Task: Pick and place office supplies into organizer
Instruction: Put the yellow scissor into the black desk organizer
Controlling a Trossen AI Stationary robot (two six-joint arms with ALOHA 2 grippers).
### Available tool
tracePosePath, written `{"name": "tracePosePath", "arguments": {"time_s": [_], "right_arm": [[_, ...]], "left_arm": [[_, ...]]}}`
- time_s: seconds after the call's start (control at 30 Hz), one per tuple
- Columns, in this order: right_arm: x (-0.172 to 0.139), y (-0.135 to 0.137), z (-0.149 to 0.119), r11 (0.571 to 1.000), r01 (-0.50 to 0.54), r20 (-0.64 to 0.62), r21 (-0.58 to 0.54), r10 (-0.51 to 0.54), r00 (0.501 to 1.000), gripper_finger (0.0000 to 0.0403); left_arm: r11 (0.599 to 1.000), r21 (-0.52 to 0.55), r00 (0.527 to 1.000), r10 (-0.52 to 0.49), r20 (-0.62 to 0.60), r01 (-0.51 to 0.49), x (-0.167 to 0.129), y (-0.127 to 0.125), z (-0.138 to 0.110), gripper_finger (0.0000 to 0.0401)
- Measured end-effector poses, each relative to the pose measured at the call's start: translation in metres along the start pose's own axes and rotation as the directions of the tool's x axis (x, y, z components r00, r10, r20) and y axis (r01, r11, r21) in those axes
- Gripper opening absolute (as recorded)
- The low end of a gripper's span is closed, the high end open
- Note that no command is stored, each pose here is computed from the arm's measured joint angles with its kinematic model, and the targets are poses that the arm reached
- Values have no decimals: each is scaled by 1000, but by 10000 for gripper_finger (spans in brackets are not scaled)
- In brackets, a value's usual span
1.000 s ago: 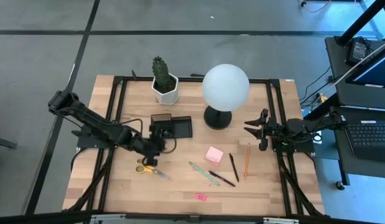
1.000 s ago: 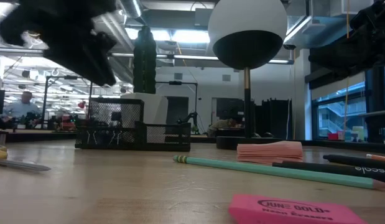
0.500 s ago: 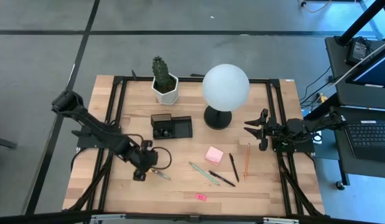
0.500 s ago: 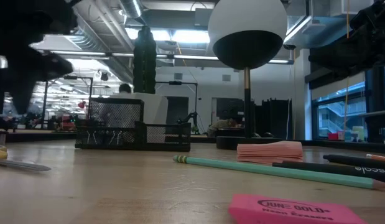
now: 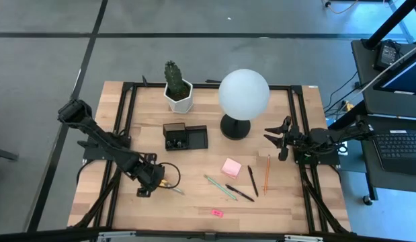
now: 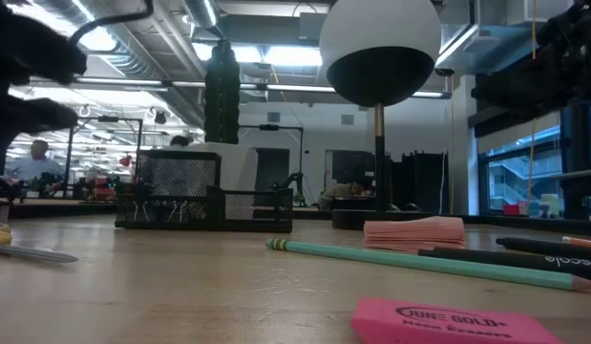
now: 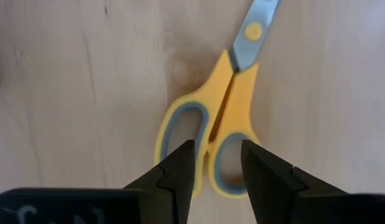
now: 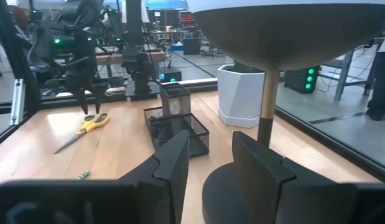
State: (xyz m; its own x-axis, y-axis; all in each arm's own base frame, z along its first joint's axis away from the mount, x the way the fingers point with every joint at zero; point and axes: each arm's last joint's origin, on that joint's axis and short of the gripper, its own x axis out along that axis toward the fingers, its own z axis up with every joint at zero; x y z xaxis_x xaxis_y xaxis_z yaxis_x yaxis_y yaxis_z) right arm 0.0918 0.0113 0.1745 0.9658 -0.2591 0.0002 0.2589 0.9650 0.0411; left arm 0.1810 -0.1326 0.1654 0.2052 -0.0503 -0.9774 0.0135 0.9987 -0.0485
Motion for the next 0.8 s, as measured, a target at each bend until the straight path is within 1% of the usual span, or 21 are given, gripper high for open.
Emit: {"name": "tracePosePath", "arguments": {"time_s": [0.17, 0.27, 0.33, 0.47, 0.57, 0.7, 0.8], "right_arm": [[0, 0, 0, 1000, 9, 1, -1, -9, 1000, 127], [0, 0, 0, 1000, 9, 1, -1, -9, 1000, 127], [0, 0, 0, 1000, 9, 1, 0, -9, 1000, 127], [0, 0, 0, 1000, 10, 1, 0, -10, 1000, 127], [0, 0, 0, 1000, 11, 1, 0, -11, 1000, 127], [0, 0, 0, 1000, 11, 1, 0, -11, 1000, 127], [0, 0, 0, 1000, 11, 1, 0, -11, 1000, 127]], "left_arm": [[999, 24, 998, 28, -59, -27, 12, -1, -1, 123], [1000, 25, 992, 16, -121, -13, 21, -3, -2, 123], [1000, 25, 985, 4, -171, 0, 28, -4, -3, 123], [1000, 4, 973, 29, -230, -29, 38, -6, -3, 123], [999, 4, 968, 44, -247, -45, 41, -7, -2, 123], [995, 19, 964, 101, -246, -99, 38, -7, 3, 118], [995, 37, 964, 97, -248, -91, 37, -7, 6, 103]]}}
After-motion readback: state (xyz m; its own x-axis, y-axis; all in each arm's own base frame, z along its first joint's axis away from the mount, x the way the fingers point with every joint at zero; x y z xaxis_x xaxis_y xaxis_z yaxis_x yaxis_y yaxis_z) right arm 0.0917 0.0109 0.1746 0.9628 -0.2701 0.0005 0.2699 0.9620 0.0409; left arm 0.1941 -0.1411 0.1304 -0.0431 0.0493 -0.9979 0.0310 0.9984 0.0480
